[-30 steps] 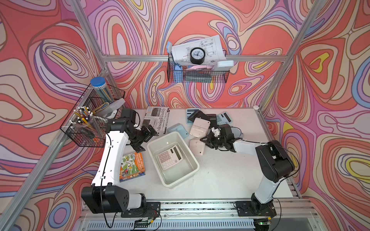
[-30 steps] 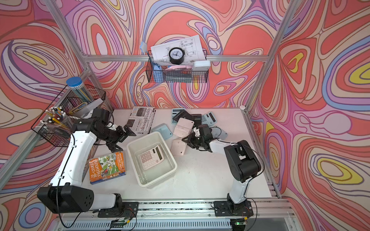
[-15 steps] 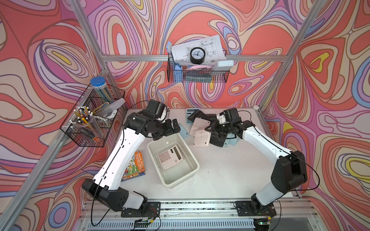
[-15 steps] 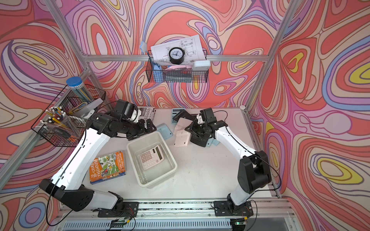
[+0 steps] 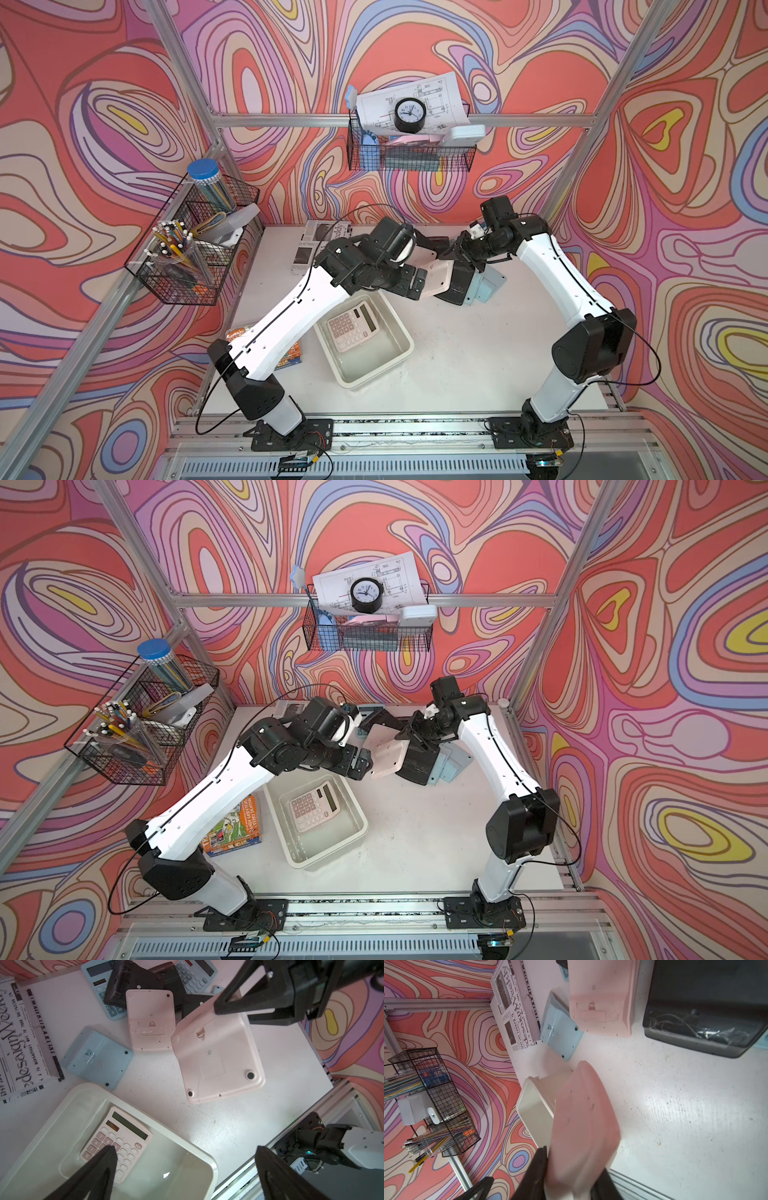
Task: Put the calculator in the storage box
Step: Pick up the calculator at the center of the board.
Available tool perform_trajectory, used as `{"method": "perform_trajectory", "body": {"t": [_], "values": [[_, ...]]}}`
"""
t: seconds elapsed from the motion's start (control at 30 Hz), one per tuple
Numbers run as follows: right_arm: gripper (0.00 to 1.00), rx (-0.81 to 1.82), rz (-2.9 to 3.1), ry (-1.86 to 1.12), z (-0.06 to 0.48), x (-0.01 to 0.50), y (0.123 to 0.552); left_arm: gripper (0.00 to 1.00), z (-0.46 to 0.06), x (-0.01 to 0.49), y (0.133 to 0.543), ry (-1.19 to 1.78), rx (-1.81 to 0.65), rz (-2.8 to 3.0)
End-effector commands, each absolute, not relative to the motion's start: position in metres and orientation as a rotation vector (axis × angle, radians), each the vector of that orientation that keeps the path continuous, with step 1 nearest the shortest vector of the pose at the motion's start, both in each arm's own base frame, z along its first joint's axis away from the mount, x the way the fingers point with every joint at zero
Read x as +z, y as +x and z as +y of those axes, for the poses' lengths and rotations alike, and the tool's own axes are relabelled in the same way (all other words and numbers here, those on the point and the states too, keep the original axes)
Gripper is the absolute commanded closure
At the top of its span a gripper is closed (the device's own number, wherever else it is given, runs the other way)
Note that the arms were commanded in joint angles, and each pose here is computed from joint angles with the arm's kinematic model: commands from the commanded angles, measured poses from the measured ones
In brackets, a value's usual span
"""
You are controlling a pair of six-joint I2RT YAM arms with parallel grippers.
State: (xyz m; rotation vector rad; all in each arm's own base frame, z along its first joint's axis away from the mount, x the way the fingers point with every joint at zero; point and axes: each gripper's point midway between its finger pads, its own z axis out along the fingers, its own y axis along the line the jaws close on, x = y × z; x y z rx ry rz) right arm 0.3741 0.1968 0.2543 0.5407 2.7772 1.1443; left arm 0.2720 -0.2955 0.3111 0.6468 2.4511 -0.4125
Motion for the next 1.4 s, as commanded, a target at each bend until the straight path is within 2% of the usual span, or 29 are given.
{"method": "perform_trajectory", "body": {"t": [0.0, 0.43, 0.53, 0.6, 0.67, 1.03, 1.1, 1.23, 1.37], "values": [[0.82, 1.298, 2.873, 0.548, 0.206, 0.253, 0.359, 0.04, -0.307, 0.308, 0.267, 0.814, -0.266, 2.391], [0.82, 1.542, 2.893, 0.523, 0.22, 0.252, 0.353, 0.14, -0.326, 0.276, 0.24, 1.141, 0.043, 2.322], [0.82, 1.589, 2.883, 0.511, 0.222, 0.256, 0.351, 0.24, -0.323, 0.271, 0.244, 1.154, 0.116, 2.3], [0.82, 1.623, 2.876, 0.503, 0.224, 0.258, 0.348, 0.38, -0.32, 0.27, 0.248, 1.152, 0.162, 2.288], [0.81, 1.666, 2.864, 0.509, 0.226, 0.259, 0.345, 0.47, -0.32, 0.268, 0.251, 1.156, 0.185, 2.281], [0.8, 1.862, 2.712, 0.571, 0.233, 0.274, 0.344, 0.71, -0.326, 0.264, 0.258, 1.154, 0.218, 2.262], [0.8, 1.886, 2.685, 0.584, 0.234, 0.276, 0.346, 0.71, -0.326, 0.265, 0.259, 1.154, 0.216, 2.259], [0.8, 1.9, 2.667, 0.598, 0.235, 0.277, 0.349, 0.49, -0.326, 0.266, 0.257, 1.161, 0.202, 2.261], [0.8, 1.896, 2.671, 0.612, 0.235, 0.276, 0.35, 0.39, -0.322, 0.266, 0.254, 1.162, 0.197, 2.254]]}}
